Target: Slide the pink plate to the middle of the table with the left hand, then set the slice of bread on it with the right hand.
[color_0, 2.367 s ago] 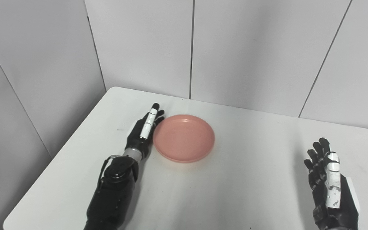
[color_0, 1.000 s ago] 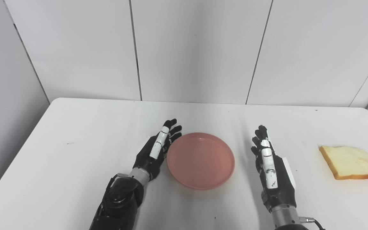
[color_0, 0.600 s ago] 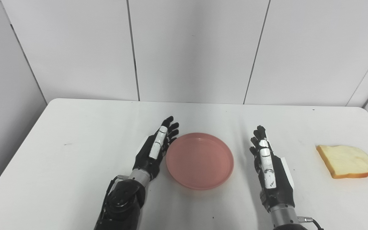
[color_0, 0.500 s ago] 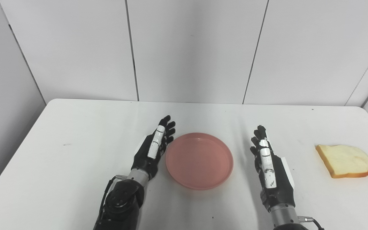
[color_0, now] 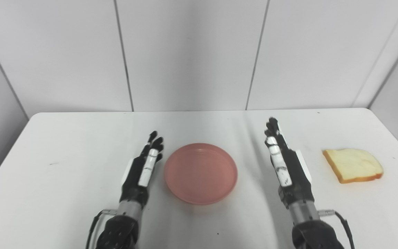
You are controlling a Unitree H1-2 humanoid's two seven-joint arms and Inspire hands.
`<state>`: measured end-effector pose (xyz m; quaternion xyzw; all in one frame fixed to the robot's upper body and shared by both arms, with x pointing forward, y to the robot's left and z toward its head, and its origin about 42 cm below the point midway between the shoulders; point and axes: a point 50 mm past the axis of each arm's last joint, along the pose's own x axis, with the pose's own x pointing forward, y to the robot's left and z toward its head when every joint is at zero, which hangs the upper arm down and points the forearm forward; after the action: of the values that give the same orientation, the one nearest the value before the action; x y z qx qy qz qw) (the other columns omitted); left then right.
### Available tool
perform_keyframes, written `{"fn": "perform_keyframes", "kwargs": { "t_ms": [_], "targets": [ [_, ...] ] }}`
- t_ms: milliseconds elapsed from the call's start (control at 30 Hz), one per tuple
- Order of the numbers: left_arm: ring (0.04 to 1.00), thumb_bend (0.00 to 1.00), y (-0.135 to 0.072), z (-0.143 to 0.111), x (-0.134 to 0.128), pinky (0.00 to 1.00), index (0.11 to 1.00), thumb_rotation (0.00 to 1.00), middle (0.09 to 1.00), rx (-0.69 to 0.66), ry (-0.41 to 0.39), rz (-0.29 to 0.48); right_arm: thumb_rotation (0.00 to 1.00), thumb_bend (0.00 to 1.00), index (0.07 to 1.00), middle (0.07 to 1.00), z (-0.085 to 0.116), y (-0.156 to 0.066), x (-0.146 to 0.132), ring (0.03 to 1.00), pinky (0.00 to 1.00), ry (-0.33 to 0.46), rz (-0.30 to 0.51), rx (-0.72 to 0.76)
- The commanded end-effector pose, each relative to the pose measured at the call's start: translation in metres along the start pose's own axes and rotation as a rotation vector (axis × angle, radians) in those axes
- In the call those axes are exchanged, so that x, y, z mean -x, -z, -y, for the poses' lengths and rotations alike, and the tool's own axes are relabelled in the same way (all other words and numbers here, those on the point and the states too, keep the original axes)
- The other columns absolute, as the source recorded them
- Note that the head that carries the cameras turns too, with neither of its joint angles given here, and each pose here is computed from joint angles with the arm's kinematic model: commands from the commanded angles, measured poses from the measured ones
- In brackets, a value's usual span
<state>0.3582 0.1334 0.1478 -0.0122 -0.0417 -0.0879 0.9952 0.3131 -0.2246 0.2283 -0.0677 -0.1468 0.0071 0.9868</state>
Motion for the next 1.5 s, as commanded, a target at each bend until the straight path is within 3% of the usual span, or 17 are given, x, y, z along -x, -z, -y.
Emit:
{"fn": "perform_keyframes", "kwargs": {
  "t_ms": [0,200,267,300,367,400,467,533,733,1000,1067,1233,1300,1367,1467],
  "targets": [
    [0.942,0.76,-0.023,0.002,-0.002,0.93,0.945,0.91,0.943,-0.02,0.015,0.127,0.87,0.68,1.0,1.0,0.011,-0.032,-0.017,1.0,1.0,-0.028,0.134,0.054],
    [0.961,0.75,-0.024,0.001,0.017,0.96,0.972,0.95,0.97,0.0,0.058,0.18,0.85,0.76,0.997,0.995,0.046,-0.074,-0.038,0.963,0.88,-0.034,0.225,0.372],
    [0.976,0.74,-0.026,0.002,0.024,0.99,0.988,0.95,0.987,0.026,0.082,0.171,0.69,0.84,0.96,0.957,0.062,-0.083,-0.044,0.923,0.86,-0.037,0.251,0.41],
    [0.977,0.74,-0.026,0.001,0.026,0.99,0.988,0.95,0.988,0.033,0.098,0.169,0.68,0.84,0.957,0.955,0.071,-0.088,-0.047,0.921,0.86,-0.049,0.263,0.419],
    [0.978,0.72,-0.024,0.0,0.029,1.0,0.993,0.96,0.993,0.036,0.114,0.163,0.56,0.91,0.943,0.943,0.083,-0.097,-0.051,0.91,0.84,-0.081,0.274,0.443],
    [0.973,0.71,-0.023,0.0,0.03,0.99,0.988,0.96,0.992,0.035,0.118,0.16,0.47,0.94,0.948,0.955,0.088,-0.1,-0.052,0.927,0.87,-0.098,0.277,0.456],
    [0.977,0.7,-0.022,-0.001,0.032,1.0,0.994,0.97,0.996,0.044,0.132,0.142,0.41,0.98,0.956,0.965,0.102,-0.109,-0.054,0.946,0.89,-0.151,0.264,0.508],
    [0.978,0.69,-0.023,-0.004,0.034,1.0,0.998,0.96,1.0,0.068,0.141,0.119,0.34,1.0,0.969,0.973,0.117,-0.121,-0.056,0.957,0.9,-0.191,0.228,0.584],
    [0.969,0.68,-0.024,-0.014,0.035,0.99,0.995,0.98,0.996,0.086,0.165,0.123,0.32,1.0,0.971,0.969,0.145,-0.143,-0.061,0.949,0.88,-0.222,0.139,0.797],
    [0.965,0.7,-0.029,-0.023,0.037,0.97,0.98,0.99,0.985,0.09,0.153,0.127,0.23,1.0,0.993,0.987,0.187,-0.148,-0.068,0.973,0.88,-0.254,-0.092,1.025],
    [0.961,0.71,-0.03,-0.024,0.038,0.97,0.97,0.99,0.979,0.086,0.143,0.118,0.2,1.0,0.999,0.988,0.192,-0.148,-0.069,0.953,0.81,-0.257,-0.121,1.046],
    [0.95,0.7,-0.034,-0.03,0.038,0.95,0.966,0.96,0.969,0.095,0.126,0.144,0.24,1.0,1.0,1.0,0.212,-0.149,-0.073,0.911,0.72,-0.348,-0.276,1.144],
    [0.947,0.71,-0.034,-0.032,0.037,0.95,0.956,0.93,0.966,0.107,0.123,0.156,0.27,1.0,1.0,1.0,0.218,-0.15,-0.073,0.951,0.82,-0.37,-0.324,1.182],
    [0.947,0.73,-0.036,-0.035,0.038,0.95,0.951,0.9,0.967,0.117,0.113,0.16,0.28,1.0,1.0,1.0,0.224,-0.151,-0.073,0.956,0.82,-0.38,-0.375,1.229],
    [0.966,0.75,-0.038,-0.036,0.04,0.99,0.984,0.94,0.982,0.117,0.101,0.156,0.29,1.0,1.0,1.0,0.231,-0.152,-0.071,0.963,0.84,-0.387,-0.407,1.263]
  ]
}}
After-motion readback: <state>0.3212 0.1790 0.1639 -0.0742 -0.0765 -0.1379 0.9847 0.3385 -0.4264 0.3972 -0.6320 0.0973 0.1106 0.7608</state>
